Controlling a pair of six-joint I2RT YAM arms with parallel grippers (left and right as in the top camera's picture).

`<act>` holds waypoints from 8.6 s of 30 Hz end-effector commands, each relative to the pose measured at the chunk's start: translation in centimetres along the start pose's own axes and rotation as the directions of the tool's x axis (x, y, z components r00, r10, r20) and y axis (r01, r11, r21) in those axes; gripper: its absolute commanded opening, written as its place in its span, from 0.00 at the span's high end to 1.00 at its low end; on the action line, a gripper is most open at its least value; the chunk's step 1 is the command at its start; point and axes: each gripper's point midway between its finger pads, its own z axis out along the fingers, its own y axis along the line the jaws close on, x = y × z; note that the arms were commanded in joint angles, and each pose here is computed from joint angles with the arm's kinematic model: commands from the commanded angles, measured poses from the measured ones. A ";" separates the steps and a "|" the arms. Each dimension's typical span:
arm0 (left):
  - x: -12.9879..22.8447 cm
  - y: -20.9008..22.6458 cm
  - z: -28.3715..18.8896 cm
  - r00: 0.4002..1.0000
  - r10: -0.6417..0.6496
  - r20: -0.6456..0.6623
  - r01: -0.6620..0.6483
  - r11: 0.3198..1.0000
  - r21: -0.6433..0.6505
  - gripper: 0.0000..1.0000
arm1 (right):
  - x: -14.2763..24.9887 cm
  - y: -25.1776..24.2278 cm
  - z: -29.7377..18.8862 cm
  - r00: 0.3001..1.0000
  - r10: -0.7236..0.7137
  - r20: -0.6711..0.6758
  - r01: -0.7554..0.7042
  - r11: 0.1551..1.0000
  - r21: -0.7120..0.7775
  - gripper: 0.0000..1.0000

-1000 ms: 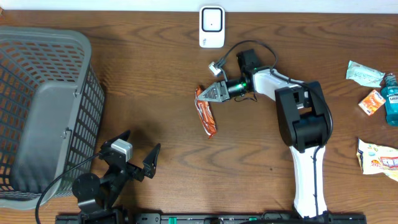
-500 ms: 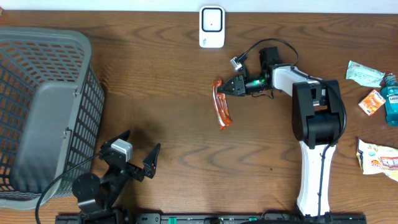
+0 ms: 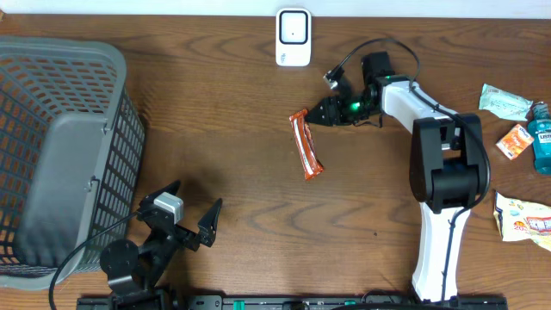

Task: Scan the item barcode

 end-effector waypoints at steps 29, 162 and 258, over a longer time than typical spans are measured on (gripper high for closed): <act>1.1 -0.1 0.1 0.999 -0.028 -0.026 0.028 1.000 0.011 0.02 | 14.4 -7.4 6.4 0.904 -0.036 -0.426 0.068 0.996 0.060 0.12; 1.1 -0.1 0.1 0.999 -0.028 -0.026 0.028 1.000 0.011 0.02 | -0.1 13.6 -11.9 0.912 0.399 0.095 -0.409 0.877 0.251 0.99; 1.1 -0.1 0.1 0.999 -0.028 -0.026 0.028 1.000 0.011 0.02 | -22.6 10.2 -16.1 0.576 -0.792 0.201 -0.529 -0.173 0.831 0.99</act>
